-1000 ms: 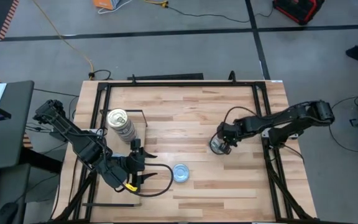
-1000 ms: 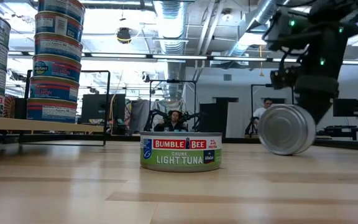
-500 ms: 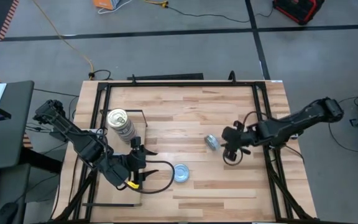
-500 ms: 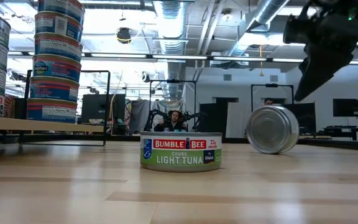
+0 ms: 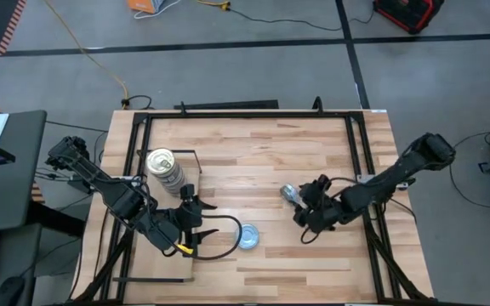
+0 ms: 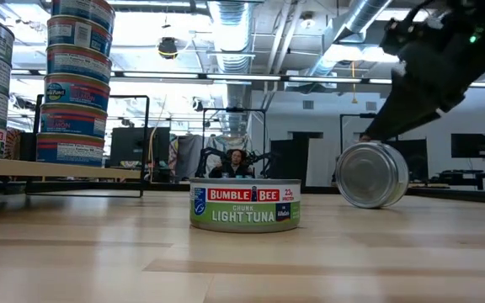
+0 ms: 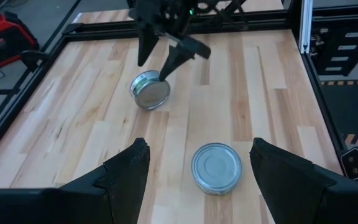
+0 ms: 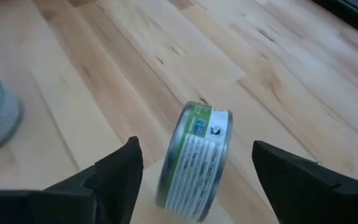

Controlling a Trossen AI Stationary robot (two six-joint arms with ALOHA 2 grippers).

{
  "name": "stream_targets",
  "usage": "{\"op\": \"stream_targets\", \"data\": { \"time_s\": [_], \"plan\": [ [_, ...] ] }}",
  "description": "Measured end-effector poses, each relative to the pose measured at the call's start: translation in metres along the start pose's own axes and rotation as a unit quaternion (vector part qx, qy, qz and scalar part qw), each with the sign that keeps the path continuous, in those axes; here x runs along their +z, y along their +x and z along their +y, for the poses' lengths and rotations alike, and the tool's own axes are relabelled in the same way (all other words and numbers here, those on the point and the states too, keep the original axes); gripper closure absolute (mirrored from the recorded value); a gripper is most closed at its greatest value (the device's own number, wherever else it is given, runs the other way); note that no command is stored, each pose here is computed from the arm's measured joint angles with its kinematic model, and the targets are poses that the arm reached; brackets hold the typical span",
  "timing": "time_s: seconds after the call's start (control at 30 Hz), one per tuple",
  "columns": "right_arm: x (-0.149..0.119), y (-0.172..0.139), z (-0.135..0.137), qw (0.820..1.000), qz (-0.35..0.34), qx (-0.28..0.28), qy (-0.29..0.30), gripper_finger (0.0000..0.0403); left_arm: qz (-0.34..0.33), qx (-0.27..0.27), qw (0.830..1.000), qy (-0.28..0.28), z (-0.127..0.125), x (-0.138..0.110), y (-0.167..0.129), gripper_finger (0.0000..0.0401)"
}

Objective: Stack canned seafood by type on shelf
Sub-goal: Stack the right green and white tuna can on the green and white tuna can on the shelf

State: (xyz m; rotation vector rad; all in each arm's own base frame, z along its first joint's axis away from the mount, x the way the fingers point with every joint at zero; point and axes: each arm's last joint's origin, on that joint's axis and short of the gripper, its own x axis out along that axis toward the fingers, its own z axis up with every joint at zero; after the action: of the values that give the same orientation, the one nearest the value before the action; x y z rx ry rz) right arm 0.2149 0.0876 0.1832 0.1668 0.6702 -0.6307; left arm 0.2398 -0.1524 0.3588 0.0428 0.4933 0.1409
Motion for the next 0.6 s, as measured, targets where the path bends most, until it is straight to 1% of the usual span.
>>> {"op": "stream_targets", "data": {
  "time_s": [0.23,0.4,0.5,0.6],
  "plan": [
    [-0.011,0.011,0.004,0.999,0.018,-0.028,0.012,0.0077,0.006,-0.013,1.000,-0.001,-0.001,0.000,0.000,0.0136],
    [-0.018,0.014,0.008,0.999,0.024,-0.030,0.005,0.0080,0.009,-0.021,1.000,0.000,-0.001,-0.001,0.000,0.0136],
    [-0.023,0.019,0.011,0.999,0.033,-0.033,-0.004,0.0093,0.010,-0.022,1.000,0.000,-0.001,-0.001,0.000,0.0136],
    [-0.031,0.025,0.015,0.998,0.042,-0.041,-0.019,0.0121,0.010,-0.022,1.000,0.000,-0.001,-0.001,0.000,0.0136]
  ]
}}
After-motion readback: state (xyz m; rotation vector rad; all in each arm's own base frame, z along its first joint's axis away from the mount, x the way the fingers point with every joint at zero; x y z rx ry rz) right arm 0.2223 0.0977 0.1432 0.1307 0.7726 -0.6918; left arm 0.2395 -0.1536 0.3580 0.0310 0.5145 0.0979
